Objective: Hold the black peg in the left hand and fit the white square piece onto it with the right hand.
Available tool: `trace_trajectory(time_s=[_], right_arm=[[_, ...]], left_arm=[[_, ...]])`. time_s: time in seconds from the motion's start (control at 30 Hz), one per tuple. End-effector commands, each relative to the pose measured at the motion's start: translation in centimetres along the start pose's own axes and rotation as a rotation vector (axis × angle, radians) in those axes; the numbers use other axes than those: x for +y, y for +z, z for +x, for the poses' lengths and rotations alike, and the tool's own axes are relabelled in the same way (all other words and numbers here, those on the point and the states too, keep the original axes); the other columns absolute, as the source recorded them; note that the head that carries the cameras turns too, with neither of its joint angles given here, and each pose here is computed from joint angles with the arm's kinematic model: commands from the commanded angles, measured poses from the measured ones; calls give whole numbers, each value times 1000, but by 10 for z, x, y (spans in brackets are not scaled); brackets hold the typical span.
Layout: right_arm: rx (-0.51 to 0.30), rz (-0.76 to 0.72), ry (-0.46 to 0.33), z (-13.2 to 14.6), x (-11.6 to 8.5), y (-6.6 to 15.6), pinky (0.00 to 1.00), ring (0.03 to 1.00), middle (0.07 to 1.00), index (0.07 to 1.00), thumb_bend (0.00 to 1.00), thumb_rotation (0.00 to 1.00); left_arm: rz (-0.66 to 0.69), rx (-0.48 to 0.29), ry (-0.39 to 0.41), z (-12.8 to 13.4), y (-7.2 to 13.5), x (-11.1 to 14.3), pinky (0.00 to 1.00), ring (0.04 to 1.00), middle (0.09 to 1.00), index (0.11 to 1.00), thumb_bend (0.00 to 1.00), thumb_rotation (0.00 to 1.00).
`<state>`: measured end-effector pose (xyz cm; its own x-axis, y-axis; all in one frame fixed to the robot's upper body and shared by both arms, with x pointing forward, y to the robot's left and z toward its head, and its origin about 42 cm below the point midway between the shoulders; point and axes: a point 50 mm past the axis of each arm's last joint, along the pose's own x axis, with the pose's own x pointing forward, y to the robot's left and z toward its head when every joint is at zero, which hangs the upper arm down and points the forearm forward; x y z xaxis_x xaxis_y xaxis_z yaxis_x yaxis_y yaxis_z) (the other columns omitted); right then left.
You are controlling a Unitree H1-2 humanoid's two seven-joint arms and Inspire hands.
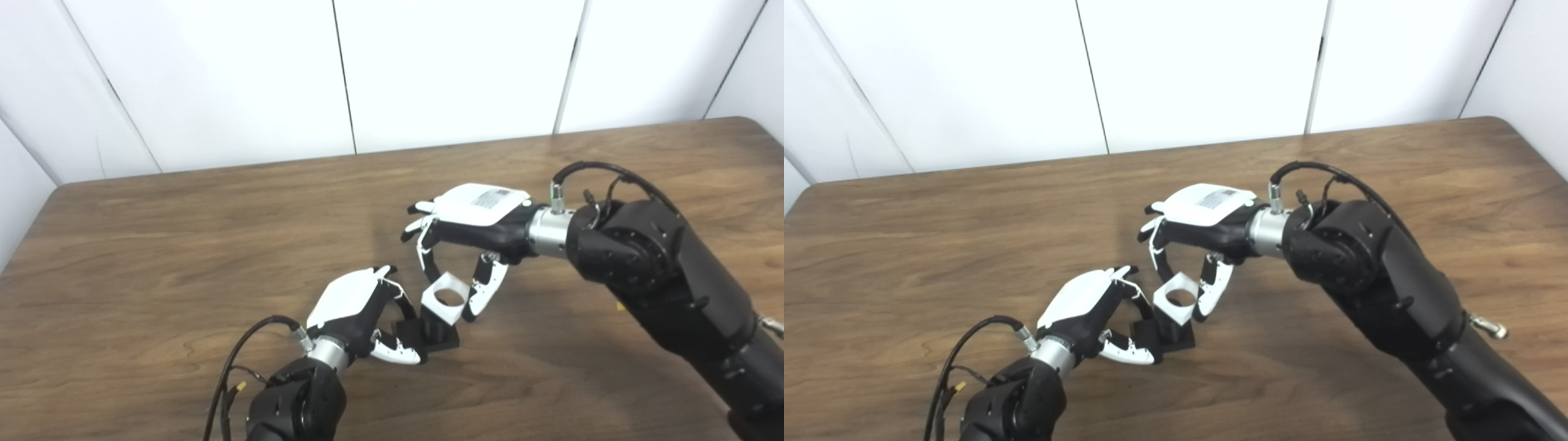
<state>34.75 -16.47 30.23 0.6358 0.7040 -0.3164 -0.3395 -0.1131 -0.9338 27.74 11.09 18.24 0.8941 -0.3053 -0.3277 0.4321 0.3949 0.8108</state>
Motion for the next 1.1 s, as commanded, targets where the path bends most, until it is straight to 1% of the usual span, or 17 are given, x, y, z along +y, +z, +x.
trace_trajectory(time_s=[0.0, 0.17, 0.63, 1.07], right_arm=[[-15, -50, -68, 1, -14, 1, 1000, 1000, 891, 488, 525, 138], [-9, -52, -54, 4, -9, 0, 1000, 1000, 899, 488, 525, 138], [-13, -47, -48, 10, -6, -1, 1000, 1000, 898, 488, 525, 138], [-37, -47, -44, 17, -1, 1, 1000, 1000, 896, 488, 525, 139]], left_arm=[[36, 68, -61, 4, -15, -14, 1000, 1000, 978, 488, 524, 60], [37, 72, -62, 4, -16, -14, 1000, 1000, 978, 488, 524, 61], [40, 76, -58, 5, -14, -12, 1000, 1000, 978, 488, 524, 62], [39, 81, -49, 7, -14, -12, 1000, 1000, 977, 489, 524, 63]])
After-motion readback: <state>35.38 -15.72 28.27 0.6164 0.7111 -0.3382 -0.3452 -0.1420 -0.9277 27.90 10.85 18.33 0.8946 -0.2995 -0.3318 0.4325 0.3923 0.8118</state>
